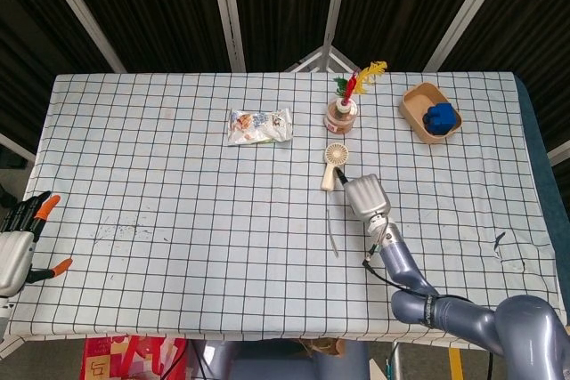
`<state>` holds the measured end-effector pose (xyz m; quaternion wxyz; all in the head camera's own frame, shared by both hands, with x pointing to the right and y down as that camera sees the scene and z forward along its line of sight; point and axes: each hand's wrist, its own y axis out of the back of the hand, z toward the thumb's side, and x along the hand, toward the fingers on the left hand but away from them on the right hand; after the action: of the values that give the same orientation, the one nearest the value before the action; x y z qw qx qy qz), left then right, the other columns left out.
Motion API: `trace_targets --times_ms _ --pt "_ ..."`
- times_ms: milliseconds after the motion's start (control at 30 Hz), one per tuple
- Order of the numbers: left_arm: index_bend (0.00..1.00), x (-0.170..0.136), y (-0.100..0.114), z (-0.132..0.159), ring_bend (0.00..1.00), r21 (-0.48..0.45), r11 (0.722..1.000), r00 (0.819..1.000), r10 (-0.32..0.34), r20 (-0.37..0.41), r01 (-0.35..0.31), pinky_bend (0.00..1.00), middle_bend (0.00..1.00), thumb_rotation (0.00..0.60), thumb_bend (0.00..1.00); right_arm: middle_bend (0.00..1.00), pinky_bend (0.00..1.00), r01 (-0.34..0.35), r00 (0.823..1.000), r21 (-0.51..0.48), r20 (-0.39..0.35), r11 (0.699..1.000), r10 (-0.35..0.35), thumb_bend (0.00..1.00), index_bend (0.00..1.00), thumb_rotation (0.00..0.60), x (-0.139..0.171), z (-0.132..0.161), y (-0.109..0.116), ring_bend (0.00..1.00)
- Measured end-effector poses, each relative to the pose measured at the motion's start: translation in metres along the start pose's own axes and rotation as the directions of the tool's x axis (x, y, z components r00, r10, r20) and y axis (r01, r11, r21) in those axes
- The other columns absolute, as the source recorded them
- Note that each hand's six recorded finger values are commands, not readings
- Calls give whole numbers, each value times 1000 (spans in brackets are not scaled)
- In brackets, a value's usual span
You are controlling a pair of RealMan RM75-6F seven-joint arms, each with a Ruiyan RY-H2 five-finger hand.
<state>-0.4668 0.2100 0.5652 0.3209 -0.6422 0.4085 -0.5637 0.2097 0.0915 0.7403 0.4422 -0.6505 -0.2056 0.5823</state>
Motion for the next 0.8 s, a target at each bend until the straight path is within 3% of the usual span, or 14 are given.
trace_targets --times_ms 133,300,367,400,533,600,700,800 --pt "0 0 0 0 0 -3 1000 1000 -3 -4 3 0 0 600 31 808 829 115 993 -45 10 992 -114 814 0 600 4 -7 33 864" --pt "0 -1 0 -1 0 -1 1000 1000 -5 -5 5 0 0 600 31 797 807 174 985 -66 12 982 -174 814 0 600 18 -20 54 828" --pt "0 -1 0 -1 0 2 1000 1000 -4 -6 4 0 0 600 30 708 716 184 983 -69 17 980 -184 813 0 600 29 -29 57 718" --pt "0 -2 0 -1 0 3 1000 1000 -3 -6 3 0 0 600 30 610 620 184 983 -69 18 980 -183 802 0 600 35 -33 57 616" --pt "0 -3 2 -2 0 15 1000 1000 7 -5 -7 0 0 600 31 237 251 161 987 -77 35 984 -159 638 0 600 73 -58 48 193" --pt "0 -4 2 -2 0 20 1000 1000 10 -5 -10 0 0 600 30 124 145 146 989 -83 49 986 -143 578 0 600 95 -72 42 69" --pt "0 -5 3 -2 0 31 999 1000 16 -2 -16 0 0 600 30 18 72 110 992 -88 73 990 -104 522 0 600 134 -93 32 0" --pt "0 -6 2 0 0 48 999 1000 22 7 -23 0 0 600 30 0 62 83 992 -86 99 993 -74 507 0 600 172 -112 27 0"
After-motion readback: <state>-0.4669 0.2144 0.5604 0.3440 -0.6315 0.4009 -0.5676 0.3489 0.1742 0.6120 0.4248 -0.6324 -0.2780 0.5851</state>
